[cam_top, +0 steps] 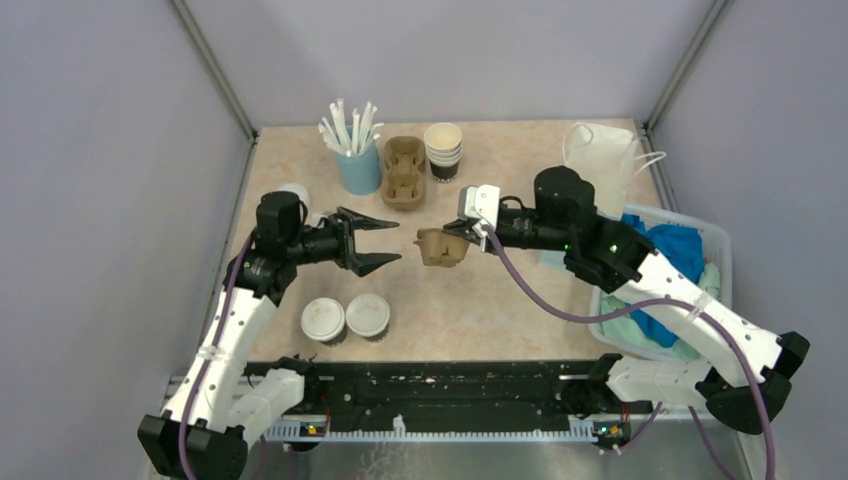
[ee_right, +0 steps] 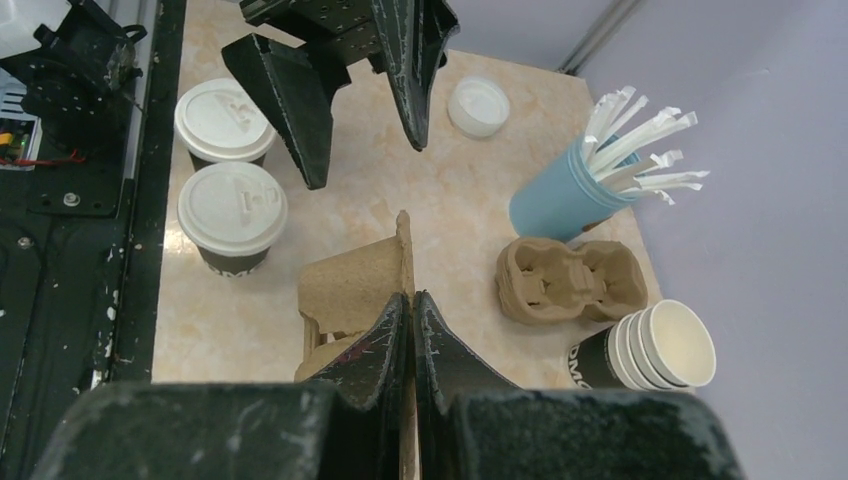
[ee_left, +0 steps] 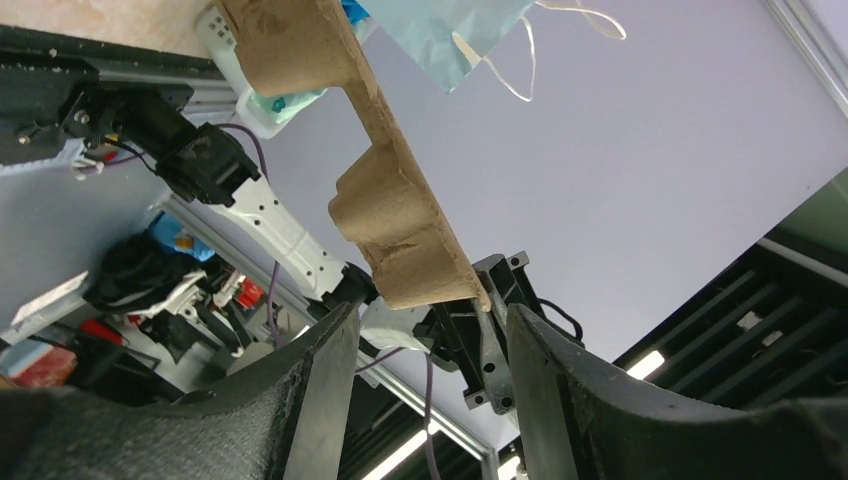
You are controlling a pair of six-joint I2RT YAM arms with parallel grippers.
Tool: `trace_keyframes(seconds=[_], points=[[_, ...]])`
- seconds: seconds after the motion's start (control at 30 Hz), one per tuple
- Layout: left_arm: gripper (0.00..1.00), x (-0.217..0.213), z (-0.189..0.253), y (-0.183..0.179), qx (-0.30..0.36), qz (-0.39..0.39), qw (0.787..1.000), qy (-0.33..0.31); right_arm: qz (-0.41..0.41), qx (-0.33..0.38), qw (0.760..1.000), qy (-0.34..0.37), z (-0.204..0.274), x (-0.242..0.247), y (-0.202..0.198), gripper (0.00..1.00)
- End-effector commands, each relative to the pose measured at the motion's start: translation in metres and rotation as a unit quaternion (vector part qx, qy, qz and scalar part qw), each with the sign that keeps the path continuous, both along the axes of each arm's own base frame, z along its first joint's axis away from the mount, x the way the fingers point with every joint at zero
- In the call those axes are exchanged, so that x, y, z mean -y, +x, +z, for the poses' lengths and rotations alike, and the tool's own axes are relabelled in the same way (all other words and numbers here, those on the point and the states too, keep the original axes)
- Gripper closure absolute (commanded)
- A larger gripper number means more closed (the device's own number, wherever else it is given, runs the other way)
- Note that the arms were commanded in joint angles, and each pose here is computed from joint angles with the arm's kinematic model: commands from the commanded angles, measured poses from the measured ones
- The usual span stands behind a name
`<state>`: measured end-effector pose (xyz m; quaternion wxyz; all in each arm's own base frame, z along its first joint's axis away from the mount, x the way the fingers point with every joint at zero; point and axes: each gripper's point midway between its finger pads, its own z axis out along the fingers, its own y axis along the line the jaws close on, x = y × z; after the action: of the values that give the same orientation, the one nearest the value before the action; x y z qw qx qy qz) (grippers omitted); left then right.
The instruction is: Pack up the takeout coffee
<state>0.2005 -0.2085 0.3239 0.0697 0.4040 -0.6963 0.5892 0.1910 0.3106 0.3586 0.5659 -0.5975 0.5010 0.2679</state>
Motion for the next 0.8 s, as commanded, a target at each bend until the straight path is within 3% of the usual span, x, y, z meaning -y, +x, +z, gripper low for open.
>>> trace_keyframes(seconds=[0.0, 0.27, 0.77], points=[[0.39, 0.003, 0.014, -0.006, -0.036, -0.022, 0.999, -0.021, 0.028, 0.027, 0.999, 0.012, 0.008, -0.015, -0.001, 1.0], [0.51, 0.003, 0.004, -0.002, -0.072, -0.013, 0.997, -0.016, 0.043, 0.035, 0.998, 0.001, 0.006, -0.031, -0.001, 1.0], [0.5, 0.002, -0.017, -0.002, -0.112, -0.014, 0.994, 0.002, 0.05, 0.046, 0.998, -0.005, 0.007, -0.05, -0.001, 1.0]])
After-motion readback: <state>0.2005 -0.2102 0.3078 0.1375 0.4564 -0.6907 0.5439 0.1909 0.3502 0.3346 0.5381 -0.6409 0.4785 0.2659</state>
